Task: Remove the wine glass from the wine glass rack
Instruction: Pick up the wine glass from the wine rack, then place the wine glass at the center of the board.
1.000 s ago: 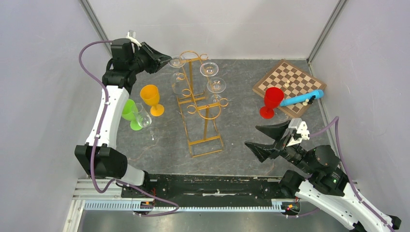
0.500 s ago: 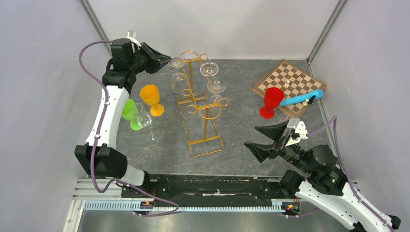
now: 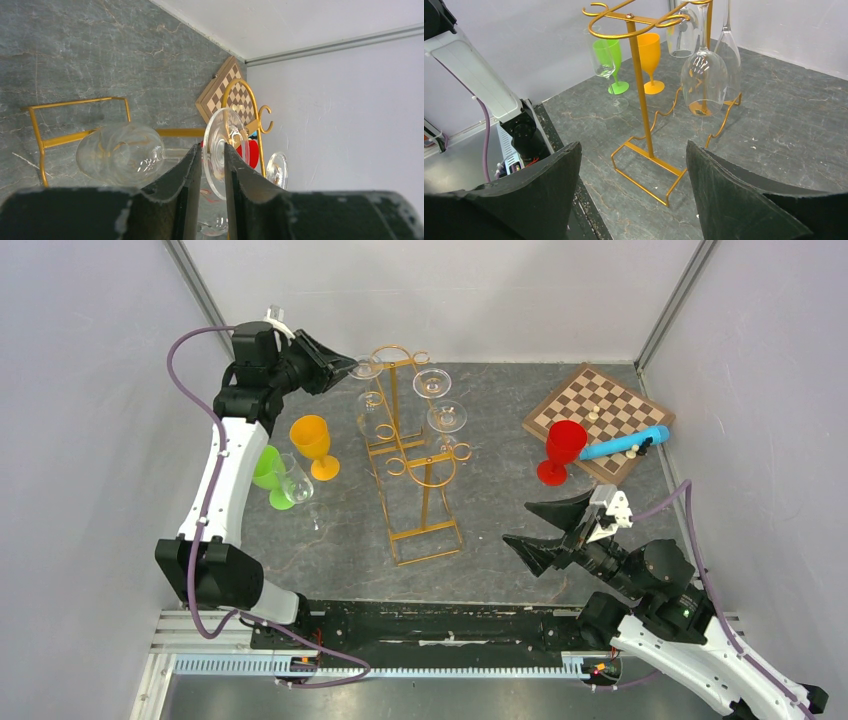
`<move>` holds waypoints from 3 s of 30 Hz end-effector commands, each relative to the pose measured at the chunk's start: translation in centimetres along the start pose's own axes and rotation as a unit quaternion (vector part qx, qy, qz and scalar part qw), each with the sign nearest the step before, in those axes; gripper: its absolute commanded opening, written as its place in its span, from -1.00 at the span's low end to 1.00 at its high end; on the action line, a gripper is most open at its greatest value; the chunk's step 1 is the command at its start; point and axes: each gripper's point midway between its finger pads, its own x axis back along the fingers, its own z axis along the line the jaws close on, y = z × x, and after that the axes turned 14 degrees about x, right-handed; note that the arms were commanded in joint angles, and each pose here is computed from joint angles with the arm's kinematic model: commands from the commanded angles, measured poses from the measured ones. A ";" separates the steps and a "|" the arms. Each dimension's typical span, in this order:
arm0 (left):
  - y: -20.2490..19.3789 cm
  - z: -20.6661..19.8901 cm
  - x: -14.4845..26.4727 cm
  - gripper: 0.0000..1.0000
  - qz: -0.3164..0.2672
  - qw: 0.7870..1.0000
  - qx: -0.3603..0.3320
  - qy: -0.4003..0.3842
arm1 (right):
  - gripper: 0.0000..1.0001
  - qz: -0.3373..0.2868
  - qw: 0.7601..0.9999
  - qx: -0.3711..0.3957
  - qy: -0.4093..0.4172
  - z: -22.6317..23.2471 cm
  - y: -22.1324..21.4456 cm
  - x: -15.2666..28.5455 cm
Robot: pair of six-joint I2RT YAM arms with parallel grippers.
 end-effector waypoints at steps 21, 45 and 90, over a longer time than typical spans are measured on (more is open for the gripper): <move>-0.2 -3.8 1.6 -0.95 0.008 0.999 -0.017 -0.045 | 0.58 -0.023 1.000 -0.003 -0.001 0.0 1.1 -0.4; 2.1 -6.5 4.9 -0.95 -0.046 0.996 -0.037 -0.065 | 0.58 -0.025 1.000 -0.005 -0.004 -0.1 1.2 -0.2; -12.6 -19.4 17.9 -0.95 0.089 0.880 -0.366 -0.288 | 0.96 0.059 0.990 -0.120 -0.052 -1.4 11.5 -1.5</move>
